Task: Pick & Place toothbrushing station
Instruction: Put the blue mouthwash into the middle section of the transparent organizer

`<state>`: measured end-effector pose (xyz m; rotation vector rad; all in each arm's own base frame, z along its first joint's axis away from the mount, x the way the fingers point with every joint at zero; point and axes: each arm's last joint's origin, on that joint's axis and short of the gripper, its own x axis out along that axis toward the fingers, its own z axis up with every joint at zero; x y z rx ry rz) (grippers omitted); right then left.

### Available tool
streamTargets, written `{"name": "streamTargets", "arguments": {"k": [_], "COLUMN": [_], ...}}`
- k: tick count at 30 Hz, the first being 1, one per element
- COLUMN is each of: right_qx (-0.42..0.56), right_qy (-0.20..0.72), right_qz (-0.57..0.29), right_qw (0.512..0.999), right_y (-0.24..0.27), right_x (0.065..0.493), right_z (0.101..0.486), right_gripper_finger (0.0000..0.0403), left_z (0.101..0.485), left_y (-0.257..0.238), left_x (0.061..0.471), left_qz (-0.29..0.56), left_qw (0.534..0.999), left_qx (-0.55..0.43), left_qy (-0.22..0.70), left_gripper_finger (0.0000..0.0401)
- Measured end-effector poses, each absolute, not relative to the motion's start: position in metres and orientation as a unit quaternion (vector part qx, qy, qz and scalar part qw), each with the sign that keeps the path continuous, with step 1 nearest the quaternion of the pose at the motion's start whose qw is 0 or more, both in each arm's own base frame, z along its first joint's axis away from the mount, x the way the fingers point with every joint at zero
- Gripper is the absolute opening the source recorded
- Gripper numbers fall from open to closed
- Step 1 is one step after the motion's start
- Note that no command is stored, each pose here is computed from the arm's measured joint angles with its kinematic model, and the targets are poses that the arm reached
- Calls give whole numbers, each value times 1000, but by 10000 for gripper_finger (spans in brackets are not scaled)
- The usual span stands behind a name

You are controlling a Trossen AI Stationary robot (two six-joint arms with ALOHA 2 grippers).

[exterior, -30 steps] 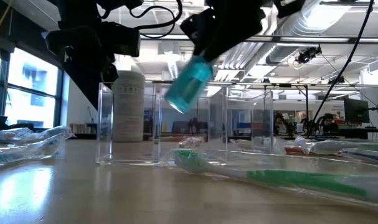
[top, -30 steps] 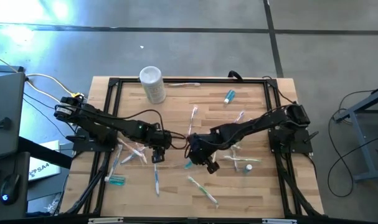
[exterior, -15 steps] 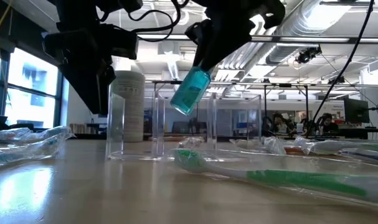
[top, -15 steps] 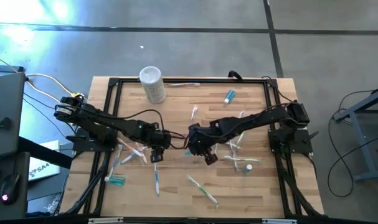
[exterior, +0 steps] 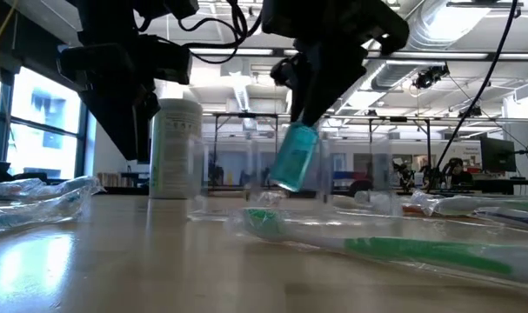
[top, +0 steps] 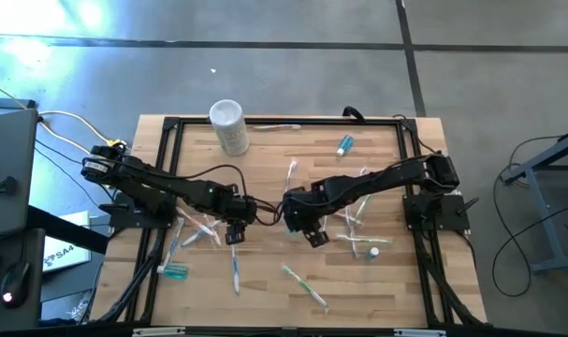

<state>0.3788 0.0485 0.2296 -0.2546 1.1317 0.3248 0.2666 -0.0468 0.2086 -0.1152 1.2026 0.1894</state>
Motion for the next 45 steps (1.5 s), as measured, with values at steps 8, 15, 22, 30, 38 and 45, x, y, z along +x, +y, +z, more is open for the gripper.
{"name": "streamTargets", "arguments": {"k": [8,15,22,30,38,45], "right_qx": [-118,-106,-87,-63,-50,-36], "right_qy": [538,562,575,584,589,590], "right_qz": [139,111,103,95,100,95], "right_qw": [823,813,807,804,800,801], "right_y": [47,38,35,34,33,31], "right_x": [378,375,372,371,374,374], "right_z": [230,228,227,227,220,220], "right_gripper_finger": [89,89,89,89,111,104], "left_z": [209,209,209,209,209,209], "left_y": [-47,-47,-47,-47,-47,-48], "left_x": [267,269,269,269,269,269], "left_qz": [90,88,88,90,87,81], "left_qw": [821,825,825,825,825,824], "left_qx": [-56,-58,-58,-60,-60,-65], "left_qy": [561,556,555,555,556,557], "left_gripper_finger": [234,234,234,234,234,234]}}
